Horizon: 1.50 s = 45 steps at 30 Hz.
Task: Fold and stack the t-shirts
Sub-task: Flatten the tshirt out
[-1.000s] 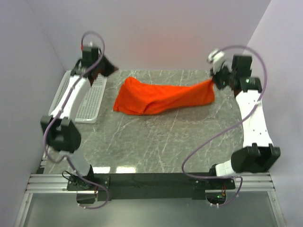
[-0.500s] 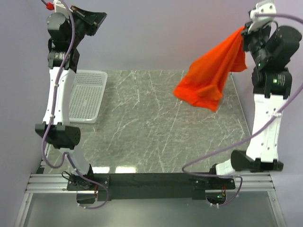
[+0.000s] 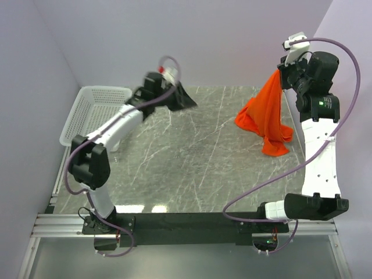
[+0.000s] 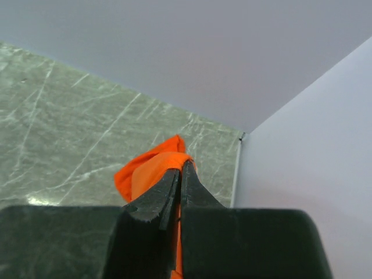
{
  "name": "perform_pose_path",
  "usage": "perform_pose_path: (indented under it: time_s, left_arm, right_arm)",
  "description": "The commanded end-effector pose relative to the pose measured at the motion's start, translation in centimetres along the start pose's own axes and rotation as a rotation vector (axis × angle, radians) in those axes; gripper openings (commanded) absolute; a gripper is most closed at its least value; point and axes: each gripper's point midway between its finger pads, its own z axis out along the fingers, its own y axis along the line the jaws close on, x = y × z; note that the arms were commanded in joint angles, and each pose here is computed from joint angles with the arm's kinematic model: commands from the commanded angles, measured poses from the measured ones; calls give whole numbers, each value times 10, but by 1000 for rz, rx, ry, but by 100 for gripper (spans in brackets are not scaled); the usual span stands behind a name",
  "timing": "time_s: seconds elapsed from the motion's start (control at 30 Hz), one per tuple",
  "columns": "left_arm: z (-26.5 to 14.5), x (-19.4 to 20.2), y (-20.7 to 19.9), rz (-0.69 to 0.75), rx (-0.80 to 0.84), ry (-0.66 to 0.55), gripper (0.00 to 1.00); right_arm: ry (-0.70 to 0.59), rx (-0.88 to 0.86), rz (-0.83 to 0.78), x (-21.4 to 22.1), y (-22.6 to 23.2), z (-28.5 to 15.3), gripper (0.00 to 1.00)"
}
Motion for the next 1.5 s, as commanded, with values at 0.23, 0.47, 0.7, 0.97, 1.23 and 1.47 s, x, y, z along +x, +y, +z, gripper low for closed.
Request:
perform_pose_path:
  time_s: [0.23,0.47,0.7,0.97,1.23,1.47]
  left_arm:
    - [-19,30,-56,397,199,-169,47]
    - [-33,63,-50,464,248,-148,49]
    - [-15,76,-23,451,186,-106,50]
    - [-10,88,7,472,101,-49,57]
    - [-10,128,38,457,168,72,84]
    - [10,154,60,418,163,149,97]
  right_arm:
    - [-305,-96,28,-139,63,-49,0]
    - [-400,-85,81,-184,67,-42,0]
    - [-358,-136,88,-171,86,-32,0]
    - [-319,-156,80,-156,92,-32,0]
    - [-288,-155,71,-143,93,-32,0]
    - [-270,-163,68,-136,97,-29,0]
